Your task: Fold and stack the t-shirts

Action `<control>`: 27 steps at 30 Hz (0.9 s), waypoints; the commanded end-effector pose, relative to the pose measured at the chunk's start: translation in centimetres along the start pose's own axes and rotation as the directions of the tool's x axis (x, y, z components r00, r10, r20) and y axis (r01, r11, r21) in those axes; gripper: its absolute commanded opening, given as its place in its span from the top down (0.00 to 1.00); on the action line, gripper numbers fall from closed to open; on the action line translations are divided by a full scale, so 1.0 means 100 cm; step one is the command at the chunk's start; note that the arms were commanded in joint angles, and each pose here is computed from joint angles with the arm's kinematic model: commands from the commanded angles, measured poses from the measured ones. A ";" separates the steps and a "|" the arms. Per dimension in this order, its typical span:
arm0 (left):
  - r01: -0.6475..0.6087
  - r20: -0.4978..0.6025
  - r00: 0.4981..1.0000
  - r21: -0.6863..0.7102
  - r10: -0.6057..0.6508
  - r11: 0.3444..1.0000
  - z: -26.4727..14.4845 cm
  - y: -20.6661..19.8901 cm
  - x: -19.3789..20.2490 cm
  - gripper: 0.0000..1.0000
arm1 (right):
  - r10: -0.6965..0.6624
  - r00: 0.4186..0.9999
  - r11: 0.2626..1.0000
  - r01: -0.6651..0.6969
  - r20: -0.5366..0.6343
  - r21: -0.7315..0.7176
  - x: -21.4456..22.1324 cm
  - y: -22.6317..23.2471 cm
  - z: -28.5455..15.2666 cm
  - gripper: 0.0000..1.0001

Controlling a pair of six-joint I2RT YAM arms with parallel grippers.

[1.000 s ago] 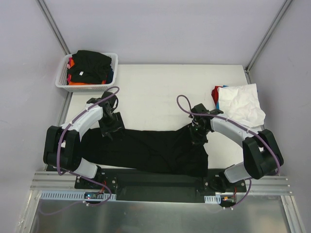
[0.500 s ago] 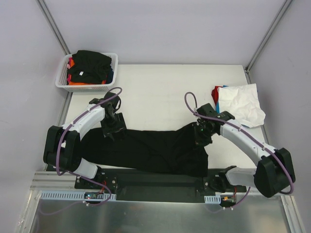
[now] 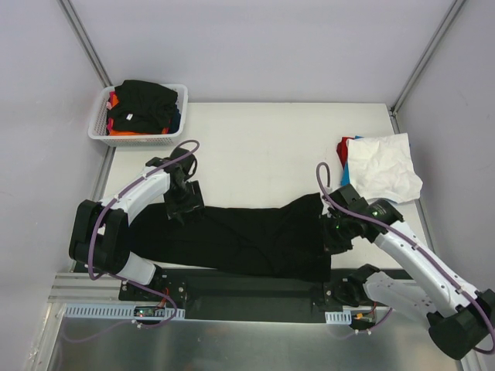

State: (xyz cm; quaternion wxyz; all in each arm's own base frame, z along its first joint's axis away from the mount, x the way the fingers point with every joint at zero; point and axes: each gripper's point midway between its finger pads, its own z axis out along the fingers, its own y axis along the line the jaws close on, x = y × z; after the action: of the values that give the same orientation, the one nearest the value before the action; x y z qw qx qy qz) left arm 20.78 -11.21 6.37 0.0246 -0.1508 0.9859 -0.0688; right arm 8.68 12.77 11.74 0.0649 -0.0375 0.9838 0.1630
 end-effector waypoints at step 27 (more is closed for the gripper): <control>-0.007 0.069 0.997 -0.098 0.014 0.995 -0.004 0.018 -0.005 1.00 | 0.026 1.000 0.988 -0.024 -0.011 0.151 -0.061 -0.017 0.045 0.99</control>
State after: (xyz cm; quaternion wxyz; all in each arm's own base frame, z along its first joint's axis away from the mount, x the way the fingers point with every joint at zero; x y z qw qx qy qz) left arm 21.29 -10.45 6.40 0.0413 -0.1463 0.9873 -0.0453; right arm 11.47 11.98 7.64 0.0122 -0.0199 0.9972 0.0711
